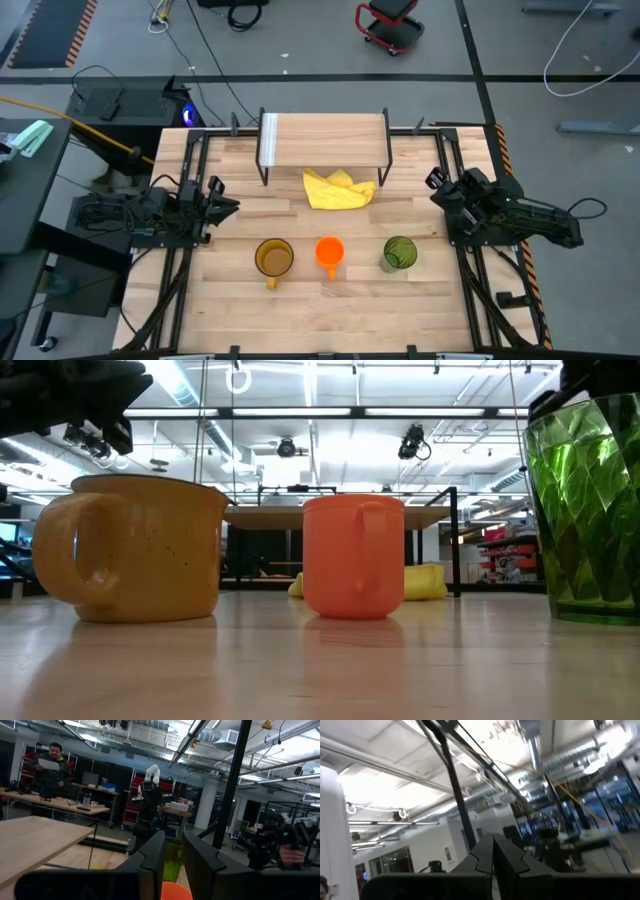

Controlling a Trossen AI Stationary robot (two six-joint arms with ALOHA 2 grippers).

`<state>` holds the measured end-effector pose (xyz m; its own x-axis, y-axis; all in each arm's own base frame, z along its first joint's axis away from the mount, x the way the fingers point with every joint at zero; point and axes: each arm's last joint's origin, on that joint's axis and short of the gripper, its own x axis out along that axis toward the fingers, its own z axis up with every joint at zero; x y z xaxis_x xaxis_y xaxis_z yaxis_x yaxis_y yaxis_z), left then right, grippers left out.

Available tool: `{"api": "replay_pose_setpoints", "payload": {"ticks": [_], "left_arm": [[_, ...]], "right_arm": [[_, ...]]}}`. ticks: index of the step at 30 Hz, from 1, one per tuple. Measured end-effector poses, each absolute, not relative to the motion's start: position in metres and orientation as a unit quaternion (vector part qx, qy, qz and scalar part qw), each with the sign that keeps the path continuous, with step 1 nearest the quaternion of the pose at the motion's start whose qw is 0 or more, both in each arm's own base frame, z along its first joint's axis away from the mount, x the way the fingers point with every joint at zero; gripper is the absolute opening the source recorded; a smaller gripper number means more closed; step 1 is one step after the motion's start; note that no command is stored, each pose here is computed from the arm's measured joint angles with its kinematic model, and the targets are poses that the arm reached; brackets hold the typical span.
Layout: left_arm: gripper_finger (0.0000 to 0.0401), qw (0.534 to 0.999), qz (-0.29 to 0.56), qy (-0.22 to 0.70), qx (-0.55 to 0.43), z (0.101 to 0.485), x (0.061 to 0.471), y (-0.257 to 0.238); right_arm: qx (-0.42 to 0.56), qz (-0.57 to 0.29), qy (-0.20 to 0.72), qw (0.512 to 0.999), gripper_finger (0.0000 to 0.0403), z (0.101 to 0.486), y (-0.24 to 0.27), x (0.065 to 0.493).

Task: Stack small to large cups/mugs on shelf
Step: Put the green cup on the shelf

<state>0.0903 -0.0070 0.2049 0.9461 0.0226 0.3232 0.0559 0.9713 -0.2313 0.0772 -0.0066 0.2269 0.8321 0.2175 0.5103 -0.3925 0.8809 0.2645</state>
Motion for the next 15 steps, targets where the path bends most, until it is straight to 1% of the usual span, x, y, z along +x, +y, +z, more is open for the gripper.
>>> {"api": "replay_pose_setpoints", "payload": {"ticks": [4,9,12,15], "left_arm": [[0.0075,0.970,-0.021,-0.192,-0.148,0.210,0.088,-0.007],[0.0072,0.968,-0.063,-0.205,-0.130,0.213,0.087,-0.009],[0.0066,0.967,-0.077,-0.209,-0.124,0.214,0.086,-0.010],[0.0062,0.967,-0.082,-0.208,-0.122,0.214,0.086,-0.011]], "right_arm": [[0.161,0.169,-0.275,0.933,0.0017,0.233,-0.006,0.073],[0.122,0.169,-0.312,0.927,0.0017,0.238,-0.004,0.068],[0.094,0.145,-0.323,0.931,0.0017,0.239,-0.005,0.069],[0.104,0.116,-0.333,0.930,0.0017,0.239,-0.007,0.069]]}}
